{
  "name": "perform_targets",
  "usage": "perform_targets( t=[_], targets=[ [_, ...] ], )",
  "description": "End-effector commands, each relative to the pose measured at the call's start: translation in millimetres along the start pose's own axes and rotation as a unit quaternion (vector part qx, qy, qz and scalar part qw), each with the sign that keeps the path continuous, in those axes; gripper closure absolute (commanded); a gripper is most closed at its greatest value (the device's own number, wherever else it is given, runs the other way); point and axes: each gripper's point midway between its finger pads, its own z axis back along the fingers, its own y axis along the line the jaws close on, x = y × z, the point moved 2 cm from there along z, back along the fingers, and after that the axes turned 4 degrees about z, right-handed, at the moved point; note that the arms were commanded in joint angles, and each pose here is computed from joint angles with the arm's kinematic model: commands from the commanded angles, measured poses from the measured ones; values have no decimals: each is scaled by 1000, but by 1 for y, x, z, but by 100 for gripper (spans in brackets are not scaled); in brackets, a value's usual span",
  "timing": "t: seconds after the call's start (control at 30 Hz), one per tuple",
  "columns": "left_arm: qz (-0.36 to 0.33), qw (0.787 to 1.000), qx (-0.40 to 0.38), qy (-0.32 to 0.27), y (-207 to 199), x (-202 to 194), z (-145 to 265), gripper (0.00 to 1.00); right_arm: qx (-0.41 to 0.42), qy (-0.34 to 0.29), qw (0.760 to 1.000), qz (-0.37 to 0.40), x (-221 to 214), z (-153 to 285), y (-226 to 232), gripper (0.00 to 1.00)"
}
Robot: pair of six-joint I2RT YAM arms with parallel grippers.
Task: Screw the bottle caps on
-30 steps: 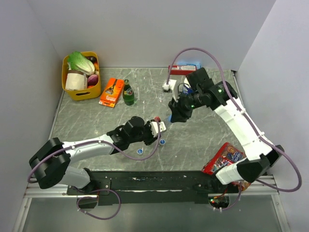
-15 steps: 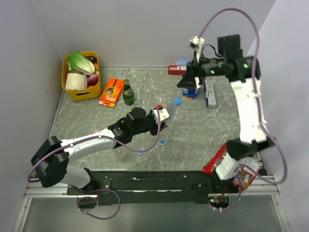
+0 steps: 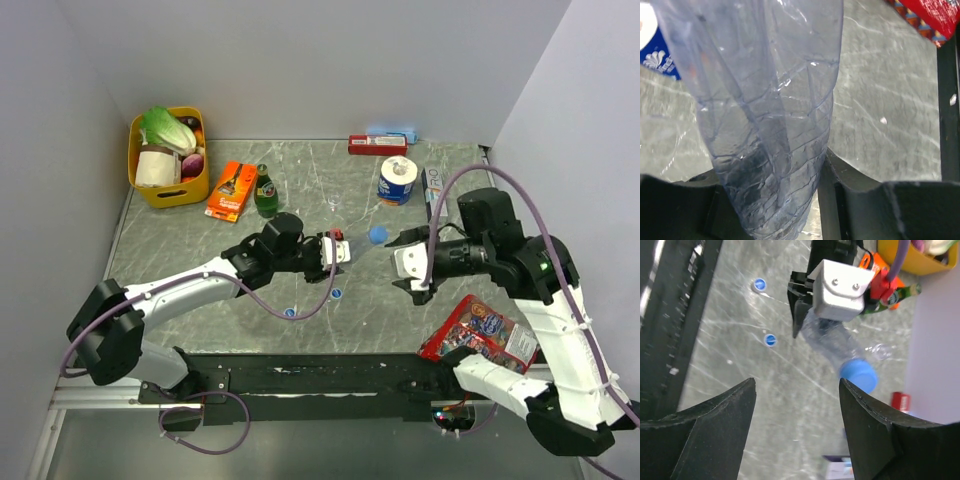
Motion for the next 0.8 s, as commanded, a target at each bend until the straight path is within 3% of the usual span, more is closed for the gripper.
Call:
perform_targets(
  t=[0.0, 0.3, 0.67, 0.77],
  targets=[
    [-73, 996, -49, -7, -3, 13, -1, 99, -19, 9, 996, 88, -4, -9, -24, 27],
    [-94, 994, -59, -4, -4, 11, -1, 99, -6, 18, 992, 124, -10, -17, -24, 29],
    [-98, 994, -47, -15, 1, 14, 0, 99, 21, 32, 993, 114, -20, -25, -20, 49],
    [-99, 994, -44, -17, 2, 13, 0, 99, 25, 34, 994, 101, -22, -26, -19, 59]
  ],
)
